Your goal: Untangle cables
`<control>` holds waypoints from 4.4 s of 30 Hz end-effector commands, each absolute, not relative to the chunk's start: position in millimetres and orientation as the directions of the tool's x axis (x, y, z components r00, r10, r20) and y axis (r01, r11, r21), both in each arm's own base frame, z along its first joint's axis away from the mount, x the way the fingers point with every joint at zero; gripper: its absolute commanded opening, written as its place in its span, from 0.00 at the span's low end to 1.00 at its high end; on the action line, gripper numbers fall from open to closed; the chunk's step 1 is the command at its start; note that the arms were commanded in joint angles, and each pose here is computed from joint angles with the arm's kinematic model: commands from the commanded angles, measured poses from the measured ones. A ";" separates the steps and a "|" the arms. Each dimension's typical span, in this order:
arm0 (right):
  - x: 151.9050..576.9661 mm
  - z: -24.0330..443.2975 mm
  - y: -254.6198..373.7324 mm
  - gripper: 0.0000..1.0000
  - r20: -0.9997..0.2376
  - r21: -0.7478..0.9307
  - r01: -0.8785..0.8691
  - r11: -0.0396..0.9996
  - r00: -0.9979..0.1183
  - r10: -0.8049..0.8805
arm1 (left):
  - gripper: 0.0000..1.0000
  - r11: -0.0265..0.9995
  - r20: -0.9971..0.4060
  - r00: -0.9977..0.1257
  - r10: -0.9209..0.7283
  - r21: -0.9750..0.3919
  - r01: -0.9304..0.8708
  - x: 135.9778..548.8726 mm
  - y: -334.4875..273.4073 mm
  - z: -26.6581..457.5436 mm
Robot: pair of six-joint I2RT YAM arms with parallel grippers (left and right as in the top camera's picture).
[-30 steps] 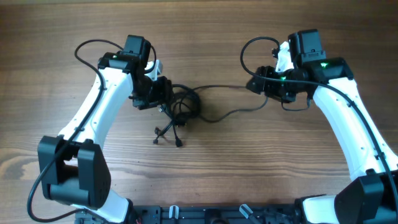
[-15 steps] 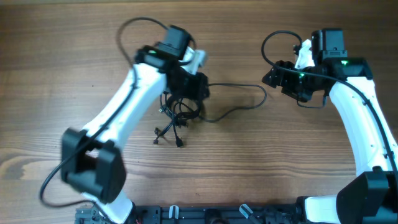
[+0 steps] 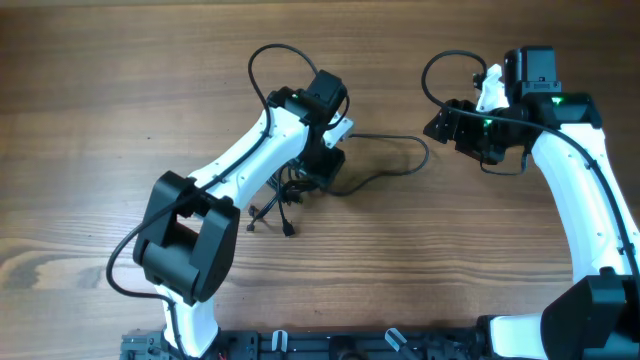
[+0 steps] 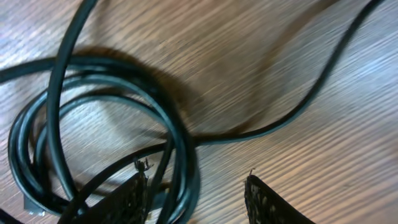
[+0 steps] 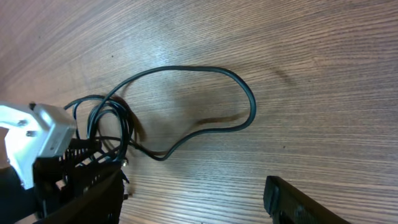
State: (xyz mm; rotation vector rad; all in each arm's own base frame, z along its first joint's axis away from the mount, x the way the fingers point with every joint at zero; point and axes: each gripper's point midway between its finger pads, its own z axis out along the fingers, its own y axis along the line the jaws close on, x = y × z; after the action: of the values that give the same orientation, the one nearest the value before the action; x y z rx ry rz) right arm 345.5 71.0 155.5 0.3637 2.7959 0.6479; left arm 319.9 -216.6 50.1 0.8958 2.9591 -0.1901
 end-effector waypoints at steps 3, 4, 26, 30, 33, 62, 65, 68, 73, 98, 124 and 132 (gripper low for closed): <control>346.5 160.3 73.4 0.74 -0.199 0.464 0.152 0.873 -0.942 0.270 | 0.45 0.817 -0.030 -0.823 0.568 -0.100 0.567 304.9 -205.5 25.1; 346.5 160.3 73.4 0.74 -0.201 0.463 0.149 0.874 -0.942 0.267 | 0.44 0.816 -0.024 -0.823 0.568 -0.114 0.567 301.1 -205.9 21.6; 354.7 192.6 116.6 0.74 -0.260 0.675 -0.050 0.736 -0.950 0.175 | 0.04 0.696 -0.088 -0.883 0.461 -0.582 0.421 273.9 -248.4 79.9; 357.8 212.7 144.4 0.74 -0.305 0.748 -0.150 0.646 -0.943 0.134 | 0.04 0.337 -0.304 -0.896 0.324 -0.848 0.409 290.4 -257.6 195.9; 360.0 218.6 162.3 0.74 -0.317 0.759 -0.172 0.628 -0.940 0.126 | 0.04 0.062 -0.371 -0.907 0.200 -0.919 0.389 294.3 -236.2 264.3; 391.3 108.4 210.1 0.49 -0.074 0.642 0.181 0.745 -0.953 0.295 | 0.04 -0.067 -0.420 -0.897 0.137 -0.907 0.415 306.0 -219.2 382.4; 390.6 107.8 209.7 0.50 -0.071 0.640 0.184 0.746 -0.953 0.296 | 0.04 -0.086 -0.558 -0.820 0.127 -0.830 0.551 304.1 -218.9 430.0; 390.6 107.7 209.6 0.50 -0.071 0.639 0.184 0.746 -0.953 0.296 | 0.04 -0.097 -0.661 -0.742 0.113 -0.751 0.654 294.7 -216.5 464.3; 389.2 106.4 207.8 0.49 -0.071 0.633 0.182 0.753 -0.954 0.290 | 0.04 -0.043 -0.705 -0.709 0.019 -0.709 0.704 295.8 -189.9 497.1; 392.0 117.5 146.0 0.49 -0.129 0.665 0.072 0.743 -0.969 0.210 | 0.04 0.146 -0.577 -0.787 -0.218 -0.817 0.558 360.0 -83.6 470.5; 367.2 224.1 141.5 0.73 -0.388 0.662 -0.128 0.739 -0.901 0.192 | 0.20 0.641 -0.223 -0.955 -0.198 -0.766 0.046 328.8 -198.6 68.6; 367.6 223.4 140.5 0.76 -0.388 0.658 -0.123 0.743 -0.901 0.195 | 0.50 0.685 -0.309 -0.945 -0.106 -0.712 0.155 336.8 -206.3 124.3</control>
State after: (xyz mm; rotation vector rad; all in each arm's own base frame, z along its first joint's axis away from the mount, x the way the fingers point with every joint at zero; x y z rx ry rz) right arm 368.9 141.1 221.7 0.0747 2.5125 0.9946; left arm 311.8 -207.2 69.9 -0.1472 2.6855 -1.2491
